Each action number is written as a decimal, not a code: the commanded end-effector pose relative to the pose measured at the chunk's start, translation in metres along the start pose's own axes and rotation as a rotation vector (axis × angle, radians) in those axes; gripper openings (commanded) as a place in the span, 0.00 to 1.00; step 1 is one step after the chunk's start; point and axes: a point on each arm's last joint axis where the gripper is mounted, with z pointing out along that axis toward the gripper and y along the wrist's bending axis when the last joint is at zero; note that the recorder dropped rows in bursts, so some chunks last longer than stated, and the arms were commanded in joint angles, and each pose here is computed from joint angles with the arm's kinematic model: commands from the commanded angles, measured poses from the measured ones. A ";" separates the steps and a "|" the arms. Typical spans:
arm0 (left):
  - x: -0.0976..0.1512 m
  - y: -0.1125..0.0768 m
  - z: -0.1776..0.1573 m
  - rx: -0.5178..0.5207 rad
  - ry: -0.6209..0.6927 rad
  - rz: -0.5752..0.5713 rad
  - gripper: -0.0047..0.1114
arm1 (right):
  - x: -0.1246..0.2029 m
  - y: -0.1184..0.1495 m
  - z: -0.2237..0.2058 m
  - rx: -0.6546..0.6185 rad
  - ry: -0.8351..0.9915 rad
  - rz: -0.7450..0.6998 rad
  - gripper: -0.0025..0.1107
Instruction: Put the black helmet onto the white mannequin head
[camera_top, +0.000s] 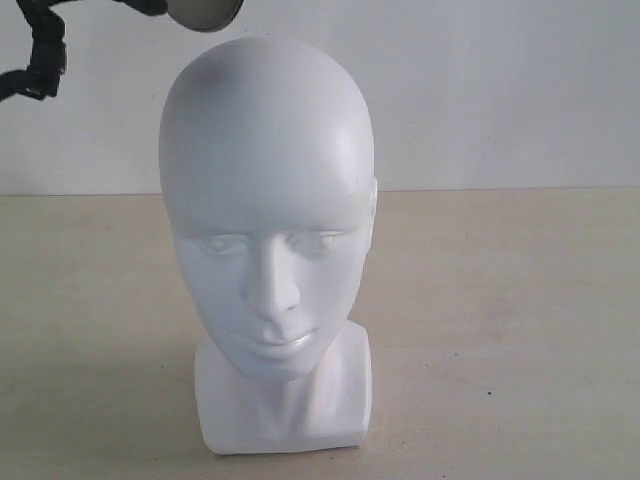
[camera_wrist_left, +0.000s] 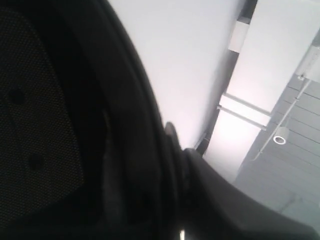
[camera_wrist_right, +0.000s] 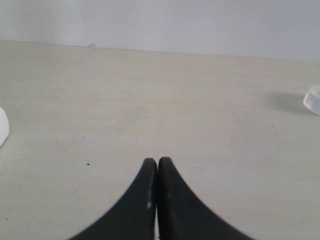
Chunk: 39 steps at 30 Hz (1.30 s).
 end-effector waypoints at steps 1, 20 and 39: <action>-0.011 -0.047 0.012 0.243 -0.011 0.055 0.08 | -0.001 0.000 0.000 0.003 -0.010 0.003 0.02; -0.009 -0.054 0.014 0.268 0.031 0.098 0.08 | -0.001 0.000 0.000 0.003 -0.010 0.003 0.02; -0.007 -0.100 -0.003 0.386 0.104 0.126 0.08 | -0.001 0.000 0.000 0.003 -0.010 0.003 0.02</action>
